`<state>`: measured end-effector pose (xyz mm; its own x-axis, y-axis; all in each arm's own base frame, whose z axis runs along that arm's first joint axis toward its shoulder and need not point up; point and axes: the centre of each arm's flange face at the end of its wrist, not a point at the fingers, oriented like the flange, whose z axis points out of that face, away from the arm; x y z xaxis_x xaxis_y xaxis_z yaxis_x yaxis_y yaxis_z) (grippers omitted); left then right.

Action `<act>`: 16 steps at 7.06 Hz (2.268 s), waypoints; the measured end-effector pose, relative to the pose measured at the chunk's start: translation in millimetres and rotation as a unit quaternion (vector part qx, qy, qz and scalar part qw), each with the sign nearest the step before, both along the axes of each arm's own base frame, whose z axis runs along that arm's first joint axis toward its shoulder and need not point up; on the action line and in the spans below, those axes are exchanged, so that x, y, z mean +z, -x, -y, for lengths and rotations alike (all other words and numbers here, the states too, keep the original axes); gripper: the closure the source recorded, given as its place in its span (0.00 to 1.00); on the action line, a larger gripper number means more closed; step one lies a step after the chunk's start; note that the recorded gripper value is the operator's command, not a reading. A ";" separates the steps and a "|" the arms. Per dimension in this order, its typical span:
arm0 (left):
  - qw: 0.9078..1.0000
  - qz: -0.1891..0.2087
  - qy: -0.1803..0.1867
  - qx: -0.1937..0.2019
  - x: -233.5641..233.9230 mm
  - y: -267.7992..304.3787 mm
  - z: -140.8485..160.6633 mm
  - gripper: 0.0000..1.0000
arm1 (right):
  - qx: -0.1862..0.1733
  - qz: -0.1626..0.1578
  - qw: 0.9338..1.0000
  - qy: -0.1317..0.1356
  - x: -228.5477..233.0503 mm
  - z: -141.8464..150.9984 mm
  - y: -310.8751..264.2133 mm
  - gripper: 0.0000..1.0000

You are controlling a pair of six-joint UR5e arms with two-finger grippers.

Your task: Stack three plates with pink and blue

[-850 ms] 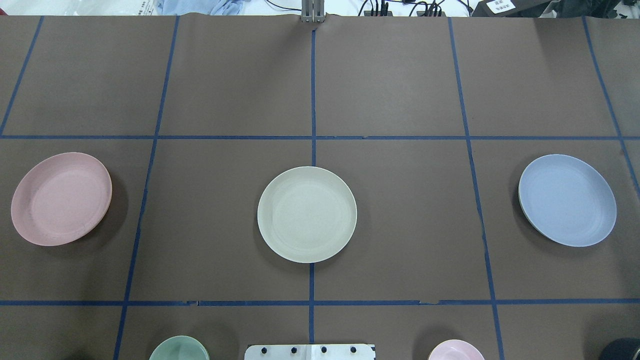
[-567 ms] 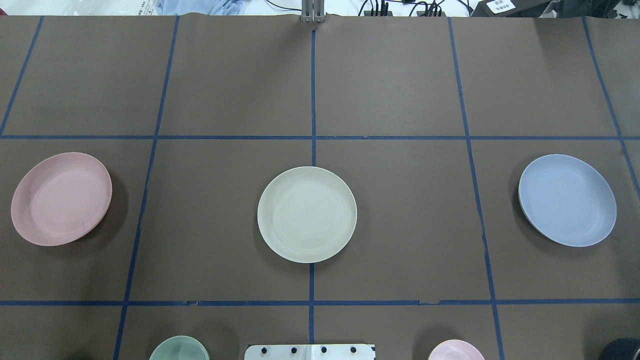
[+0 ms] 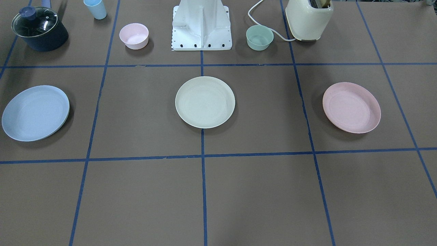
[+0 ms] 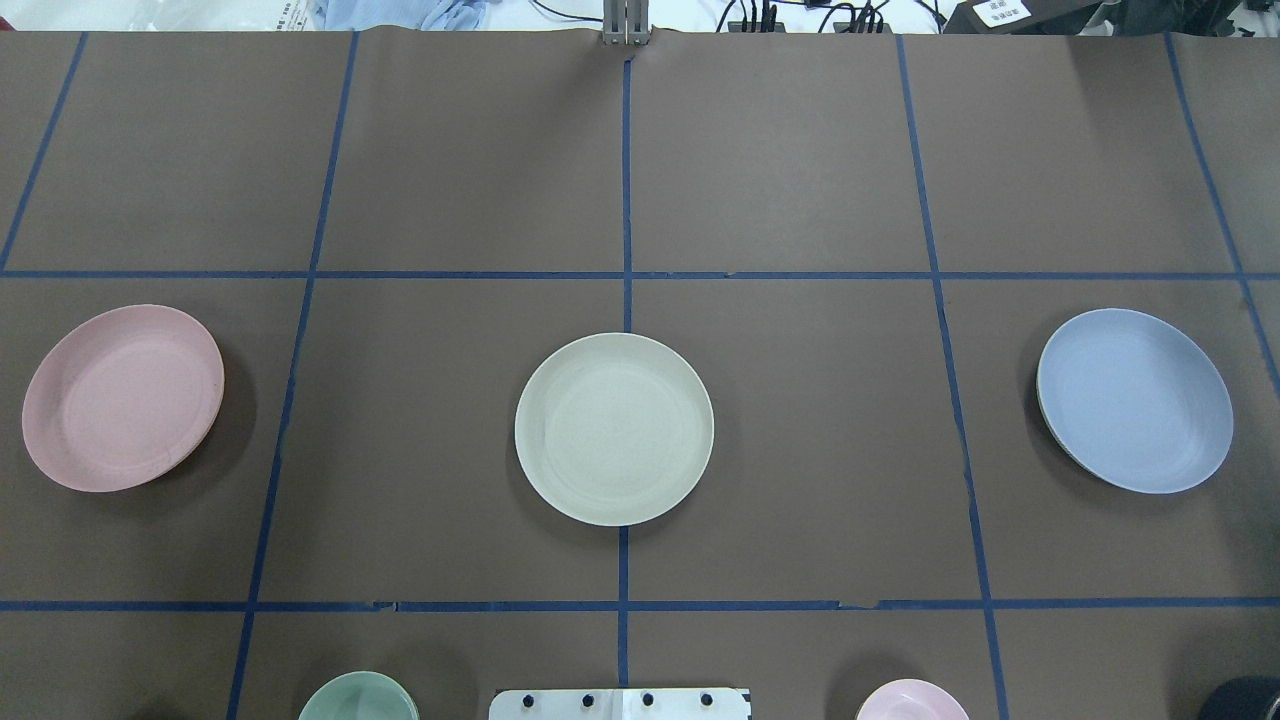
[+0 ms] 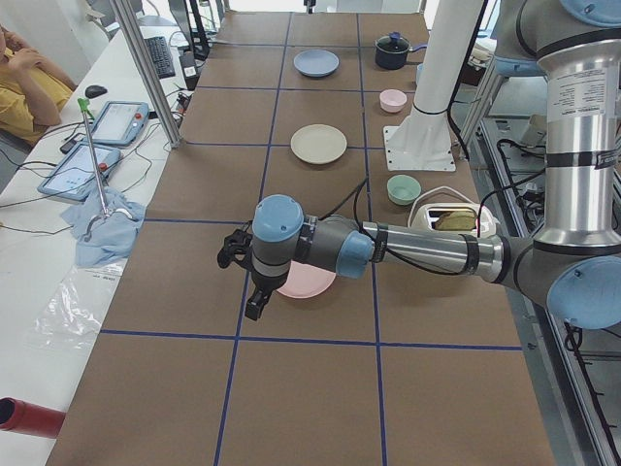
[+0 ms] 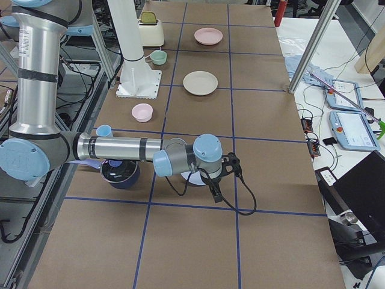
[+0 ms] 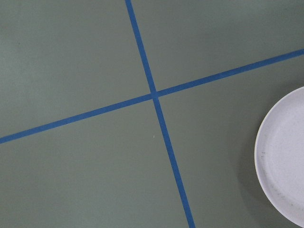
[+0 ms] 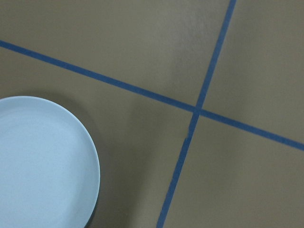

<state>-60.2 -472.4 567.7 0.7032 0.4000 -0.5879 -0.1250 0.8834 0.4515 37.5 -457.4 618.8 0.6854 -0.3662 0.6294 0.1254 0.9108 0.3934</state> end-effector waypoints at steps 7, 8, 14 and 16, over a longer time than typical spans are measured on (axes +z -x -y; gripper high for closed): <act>0.988 -0.064 -0.139 -0.013 3.4 -80.5 17.0 0.00 | 0.039 0.036 0.998 -0.031 -17.5 18.8 19.8 0.00; 0.990 -0.077 -0.107 -0.039 26.5 -110.3 5.3 0.00 | 0.043 0.041 0.998 -0.024 -19.3 19.1 26.7 0.00; 0.983 -0.142 -0.019 -0.118 114.4 -220.4 -61.6 0.57 | 0.048 0.046 0.998 -0.017 -16.6 14.6 31.3 0.00; 0.984 -0.143 -0.012 -0.105 118.6 -232.7 -72.6 0.81 | 0.048 0.045 0.998 -0.016 -15.4 13.5 31.1 0.00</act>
